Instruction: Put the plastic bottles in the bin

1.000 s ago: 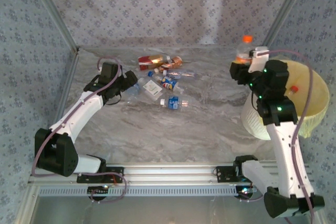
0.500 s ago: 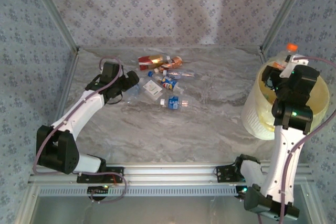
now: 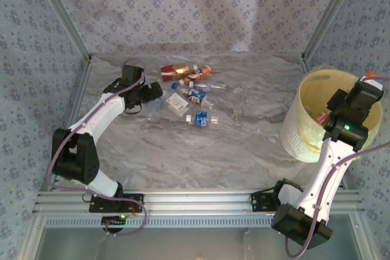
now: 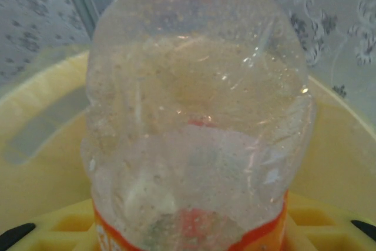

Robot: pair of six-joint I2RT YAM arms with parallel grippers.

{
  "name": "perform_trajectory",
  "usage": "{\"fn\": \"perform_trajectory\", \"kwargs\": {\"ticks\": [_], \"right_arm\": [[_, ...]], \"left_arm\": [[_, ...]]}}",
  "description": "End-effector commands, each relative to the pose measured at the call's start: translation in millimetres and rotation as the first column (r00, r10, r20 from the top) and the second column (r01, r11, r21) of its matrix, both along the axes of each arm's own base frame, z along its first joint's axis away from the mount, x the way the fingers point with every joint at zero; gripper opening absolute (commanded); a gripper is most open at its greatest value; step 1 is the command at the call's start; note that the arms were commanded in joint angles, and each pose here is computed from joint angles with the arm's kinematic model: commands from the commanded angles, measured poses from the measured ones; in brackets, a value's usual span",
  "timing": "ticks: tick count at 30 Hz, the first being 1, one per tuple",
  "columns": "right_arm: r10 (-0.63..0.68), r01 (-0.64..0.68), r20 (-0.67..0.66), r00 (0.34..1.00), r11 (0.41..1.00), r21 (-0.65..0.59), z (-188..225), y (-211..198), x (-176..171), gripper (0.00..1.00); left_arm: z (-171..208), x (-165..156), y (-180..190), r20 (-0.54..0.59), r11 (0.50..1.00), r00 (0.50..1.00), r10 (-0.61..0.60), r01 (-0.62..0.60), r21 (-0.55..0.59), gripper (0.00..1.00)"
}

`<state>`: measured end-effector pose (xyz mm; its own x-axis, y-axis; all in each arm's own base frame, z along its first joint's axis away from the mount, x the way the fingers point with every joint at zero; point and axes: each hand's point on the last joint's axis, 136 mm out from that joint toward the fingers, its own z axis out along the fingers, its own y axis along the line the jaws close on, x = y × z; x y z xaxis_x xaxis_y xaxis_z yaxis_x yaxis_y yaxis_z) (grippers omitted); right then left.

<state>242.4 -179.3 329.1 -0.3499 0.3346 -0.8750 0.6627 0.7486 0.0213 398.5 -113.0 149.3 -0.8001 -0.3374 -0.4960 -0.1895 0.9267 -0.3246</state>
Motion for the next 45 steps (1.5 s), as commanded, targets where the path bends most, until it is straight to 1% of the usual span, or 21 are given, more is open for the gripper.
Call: {"fn": "perform_trajectory", "kwargs": {"ticks": [1,4,6,8,10,11,16,17,18,19,20,23,26,29,31,32,34,38,41,45], "right_arm": [[-0.079,0.079,-0.026,0.997,0.997,-0.005,-14,-15,-3,0.5],[-0.089,0.09,-0.042,0.995,0.996,0.014,-24,-19,2,0.52],[-0.091,0.091,-0.035,0.995,0.996,0.024,-25,-20,6,0.58],[-0.069,0.07,-0.023,0.997,0.996,0.058,-27,-16,11,0.73],[-0.06,0.061,-0.018,0.998,0.996,0.07,-25,-14,13,0.82],[-0.055,0.056,-0.012,0.998,0.996,0.069,-22,-13,14,0.85],[-0.004,0.004,0.0,1.0,0.997,0.082,-20,-1,18,0.91],[0.012,-0.015,0.029,1.0,0.997,0.075,-7,2,20,0.92],[0.035,-0.038,0.037,0.999,0.996,0.081,-6,6,22,0.93],[0.067,-0.071,0.051,0.996,0.994,0.086,-3,12,26,0.95],[0.088,-0.093,0.063,0.994,0.992,0.091,-1,18,28,1.0],[0.13,-0.136,0.092,0.987,0.989,0.065,9,31,32,1.0],[0.179,-0.186,0.148,0.973,0.982,0.034,23,47,34,1.0],[0.227,-0.231,0.222,0.948,0.973,-0.008,43,61,37,1.0],[0.269,-0.267,0.268,0.925,0.963,-0.043,58,71,37,1.0],[0.292,-0.294,0.266,0.919,0.955,-0.034,48,78,40,1.0],[0.338,-0.343,0.306,0.89,0.939,-0.041,54,91,42,1.0],[0.44,-0.448,0.369,0.819,0.891,-0.067,62,118,45,1.0],[0.47,-0.475,0.398,0.788,0.875,-0.094,67,128,45,1.0],[0.479,-0.482,0.41,0.776,0.87,-0.102,67,133,48,1.0]], "left_arm": [[-4,-4,8,-0.037,0.993,0.996,-0.079,0.082,0.089,0.98],[-15,-4,19,-0.082,0.988,0.995,-0.055,0.066,0.137,0.98],[-19,-4,23,-0.085,0.988,0.996,-0.028,0.041,0.149,0.98],[-22,-4,24,-0.082,0.989,0.996,-0.023,0.034,0.142,0.98],[-26,-4,23,-0.091,0.989,0.995,-0.031,0.044,0.143,0.98],[-29,-4,23,-0.096,0.988,0.995,-0.037,0.051,0.147,0.98],[-38,-5,24,-0.126,0.986,0.991,-0.047,0.067,0.156,0.98],[-40,-5,23,-0.13,0.986,0.99,-0.05,0.07,0.151,0.98],[-40,-5,22,-0.13,0.986,0.99,-0.054,0.074,0.149,0.98],[-41,-5,21,-0.129,0.987,0.99,-0.061,0.079,0.142,0.98],[-41,-5,20,-0.127,0.987,0.99,-0.067,0.084,0.137,0.98],[-41,-4,15,-0.12,0.987,0.988,-0.096,0.111,0.119,0.98],[-42,-6,8,-0.115,0.984,0.983,-0.14,0.152,0.097,0.98],[-46,-10,5,-0.122,0.979,0.977,-0.174,0.185,0.089,0.98],[-49,-13,-1,-0.127,0.975,0.97,-0.206,0.215,0.06,0.98],[-52,-14,-6,-0.128,0.972,0.966,-0.224,0.231,0.038,0.98],[-57,-16,-12,-0.132,0.967,0.959,-0.251,0.256,0.018,0.98],[-68,-19,-12,-0.157,0.963,0.953,-0.26,0.268,0.029,0.96],[-74,-23,-20,-0.163,0.957,0.944,-0.287,0.291,0.002,0.95],[-84,-30,-31,-0.173,0.941,0.928,-0.33,0.337,0.011,0.93]]}}
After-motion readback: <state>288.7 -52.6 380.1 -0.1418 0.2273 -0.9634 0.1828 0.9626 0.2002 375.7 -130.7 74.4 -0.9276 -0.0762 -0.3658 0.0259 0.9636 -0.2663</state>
